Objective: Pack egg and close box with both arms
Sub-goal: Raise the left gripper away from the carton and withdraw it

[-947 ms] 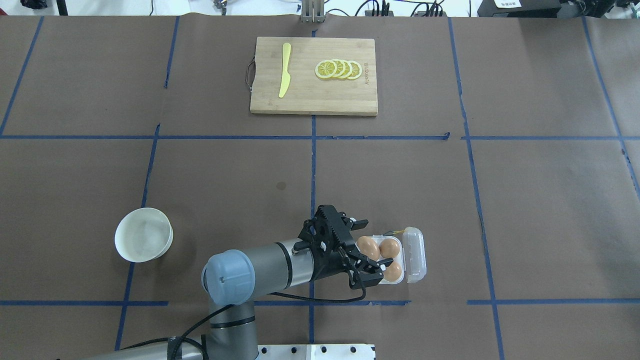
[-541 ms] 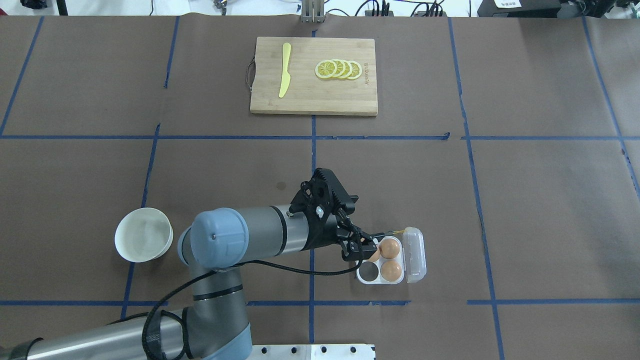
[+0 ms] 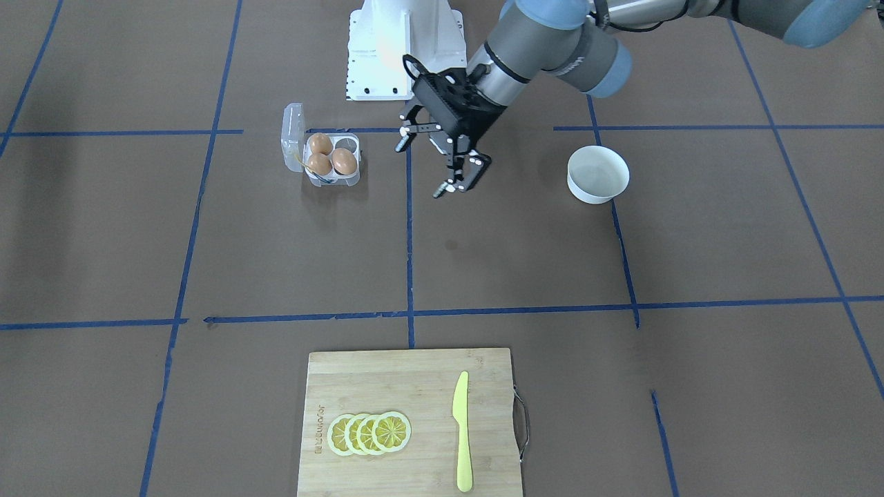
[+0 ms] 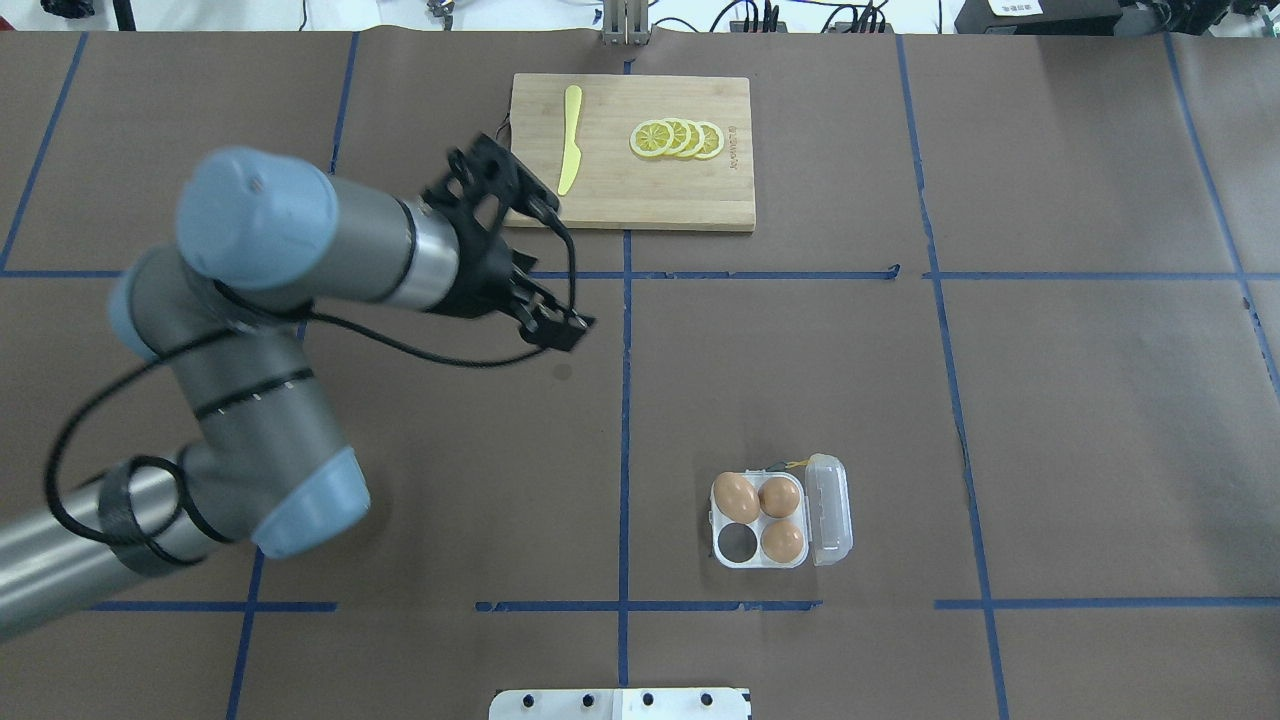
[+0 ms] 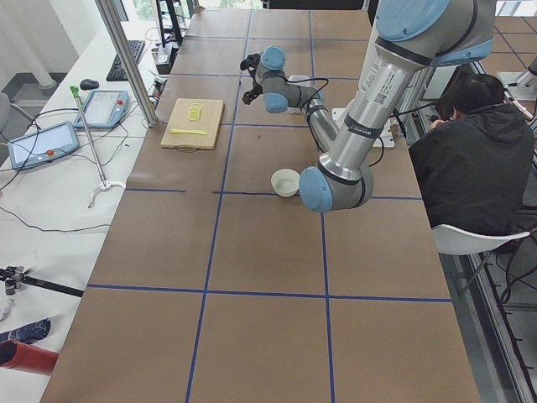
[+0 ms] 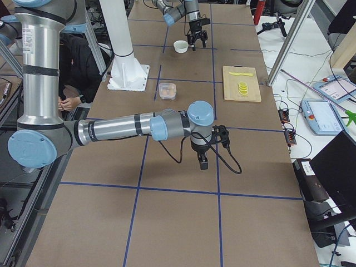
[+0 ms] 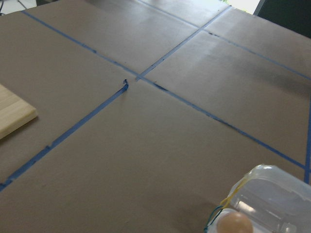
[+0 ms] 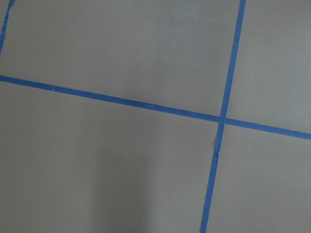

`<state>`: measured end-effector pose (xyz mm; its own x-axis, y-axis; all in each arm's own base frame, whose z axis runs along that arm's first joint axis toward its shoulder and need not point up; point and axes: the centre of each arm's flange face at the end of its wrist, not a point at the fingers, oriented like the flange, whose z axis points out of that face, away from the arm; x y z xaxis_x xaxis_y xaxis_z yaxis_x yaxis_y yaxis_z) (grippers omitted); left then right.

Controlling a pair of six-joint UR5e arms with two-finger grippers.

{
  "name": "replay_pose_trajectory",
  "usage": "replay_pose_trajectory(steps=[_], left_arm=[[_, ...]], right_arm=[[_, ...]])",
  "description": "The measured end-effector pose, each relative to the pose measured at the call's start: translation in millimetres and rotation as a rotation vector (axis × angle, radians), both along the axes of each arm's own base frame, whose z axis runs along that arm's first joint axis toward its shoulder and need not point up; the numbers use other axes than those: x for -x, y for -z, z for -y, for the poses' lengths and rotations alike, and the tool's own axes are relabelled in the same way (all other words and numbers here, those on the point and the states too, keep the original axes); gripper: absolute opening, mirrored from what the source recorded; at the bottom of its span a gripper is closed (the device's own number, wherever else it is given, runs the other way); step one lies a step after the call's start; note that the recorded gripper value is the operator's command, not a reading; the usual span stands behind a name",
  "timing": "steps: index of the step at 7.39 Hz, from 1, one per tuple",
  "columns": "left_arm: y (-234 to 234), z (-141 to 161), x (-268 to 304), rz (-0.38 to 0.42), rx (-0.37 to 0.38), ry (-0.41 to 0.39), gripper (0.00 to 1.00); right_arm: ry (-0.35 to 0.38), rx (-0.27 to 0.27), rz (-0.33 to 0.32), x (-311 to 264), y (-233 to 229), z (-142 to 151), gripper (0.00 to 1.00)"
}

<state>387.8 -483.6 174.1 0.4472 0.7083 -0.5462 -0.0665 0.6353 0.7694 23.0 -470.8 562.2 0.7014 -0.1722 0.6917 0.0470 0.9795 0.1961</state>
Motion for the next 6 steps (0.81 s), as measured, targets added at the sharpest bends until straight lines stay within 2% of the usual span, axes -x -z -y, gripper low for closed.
replay_pose_trajectory(steps=[1, 2, 4, 5, 6], left_arm=[[-8, 34, 60, 0.109, -0.005, 0.047, 1.00], [-26, 65, 121, 0.246, -0.041, 0.069, 1.00], [-103, 99, 237, 0.457, -0.042, 0.092, 1.00], [-168, 104, 302, 0.546, 0.009, 0.098, 1.00], [-236, 108, 365, 0.615, 0.092, 0.097, 1.00]], right_arm=[[-0.007, 0.005, 0.001, 0, 1, 0, 1.00], [-0.010, 0.007, 0.002, 0, 2, 1, 1.00], [-0.012, 0.008, 0.004, 0, 2, 1, 1.00], [-0.012, 0.009, 0.005, 0, 3, 1, 1.00], [-0.012, 0.008, 0.009, 1, 4, 0, 1.00]])
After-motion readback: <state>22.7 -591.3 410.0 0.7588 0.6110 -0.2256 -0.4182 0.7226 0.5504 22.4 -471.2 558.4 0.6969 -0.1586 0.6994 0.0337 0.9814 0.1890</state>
